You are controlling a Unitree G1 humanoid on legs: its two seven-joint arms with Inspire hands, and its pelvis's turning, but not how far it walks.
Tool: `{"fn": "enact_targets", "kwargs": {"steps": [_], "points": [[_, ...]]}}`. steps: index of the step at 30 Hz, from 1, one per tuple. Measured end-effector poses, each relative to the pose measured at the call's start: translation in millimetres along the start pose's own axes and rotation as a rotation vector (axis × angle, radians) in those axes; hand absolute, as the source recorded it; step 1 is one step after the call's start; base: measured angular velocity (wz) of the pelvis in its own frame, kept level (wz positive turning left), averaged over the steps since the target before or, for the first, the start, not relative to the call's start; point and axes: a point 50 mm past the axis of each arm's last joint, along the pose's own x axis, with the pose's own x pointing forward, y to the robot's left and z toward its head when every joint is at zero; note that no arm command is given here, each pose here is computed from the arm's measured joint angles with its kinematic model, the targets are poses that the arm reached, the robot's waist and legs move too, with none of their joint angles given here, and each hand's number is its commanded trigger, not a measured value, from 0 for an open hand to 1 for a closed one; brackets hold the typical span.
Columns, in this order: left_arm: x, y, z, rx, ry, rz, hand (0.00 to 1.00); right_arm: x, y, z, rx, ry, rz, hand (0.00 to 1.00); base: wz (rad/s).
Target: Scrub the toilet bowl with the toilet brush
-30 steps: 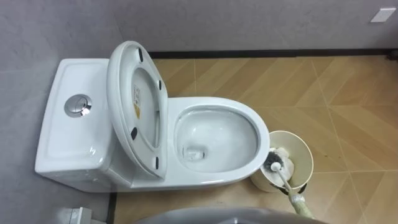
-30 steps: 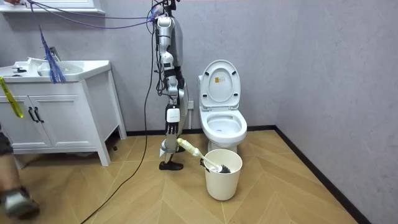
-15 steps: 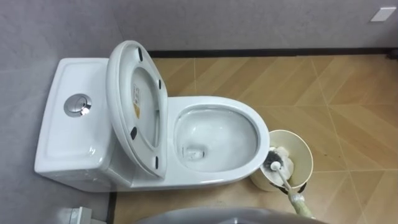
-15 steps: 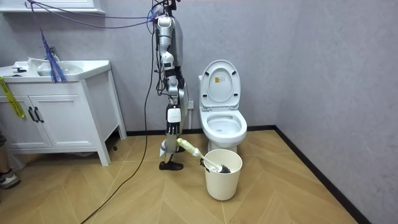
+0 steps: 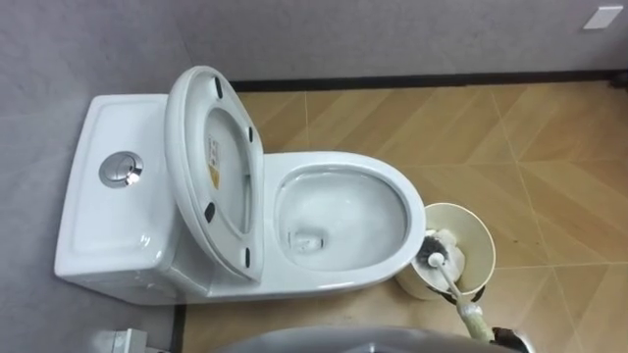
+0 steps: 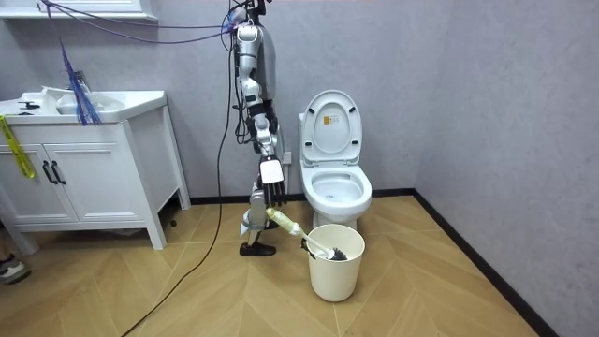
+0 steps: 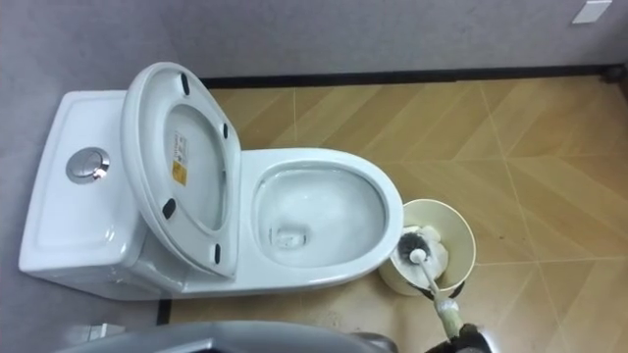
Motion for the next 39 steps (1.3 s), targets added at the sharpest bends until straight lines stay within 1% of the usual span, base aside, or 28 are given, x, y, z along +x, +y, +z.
{"fn": "enact_targets", "kwargs": {"steps": [5, 12, 20, 25, 29, 34, 37, 39], "points": [[0.2, 4.5, 2.6, -0.013, -0.016, 0.015, 0.00, 0.1, -6.2, 8.4, 0.079, -0.034, -0.060, 0.00, 0.00], [0.0, 10.0, 10.6, -0.011, -0.085, 0.032, 0.00, 0.9, -13.2, 21.9, 0.225, -0.084, -0.105, 0.00, 0.00], [0.1, 11.8, 8.5, -0.012, -0.098, 0.035, 0.00, 0.9, -16.7, 27.7, 0.253, -0.112, -0.122, 0.00, 0.03], [-0.1, 12.9, 10.0, -0.009, -0.106, 0.038, 0.00, 1.5, -25.5, 35.5, 0.270, -0.148, -0.149, 0.00, 0.12], [-0.6, 20.6, 34.1, -0.014, -0.184, 0.057, 0.00, 3.8, -37.0, 46.9, 0.303, -0.171, -0.175, 0.00, 0.18], [-2.8, 30.7, 67.1, -0.027, -0.287, 0.070, 0.00, 5.3, -39.1, 61.8, 0.309, -0.175, -0.178, 0.00, 0.17], [-4.8, 33.7, 81.9, -0.068, -0.332, 0.067, 0.00, 6.6, -43.2, 69.6, 0.324, -0.165, -0.187, 0.00, 0.04], [-7.6, 34.4, 97.0, -0.085, -0.373, 0.057, 0.00, 8.1, -55.5, 78.0, 0.353, -0.165, -0.215, 0.00, 0.07]]}}
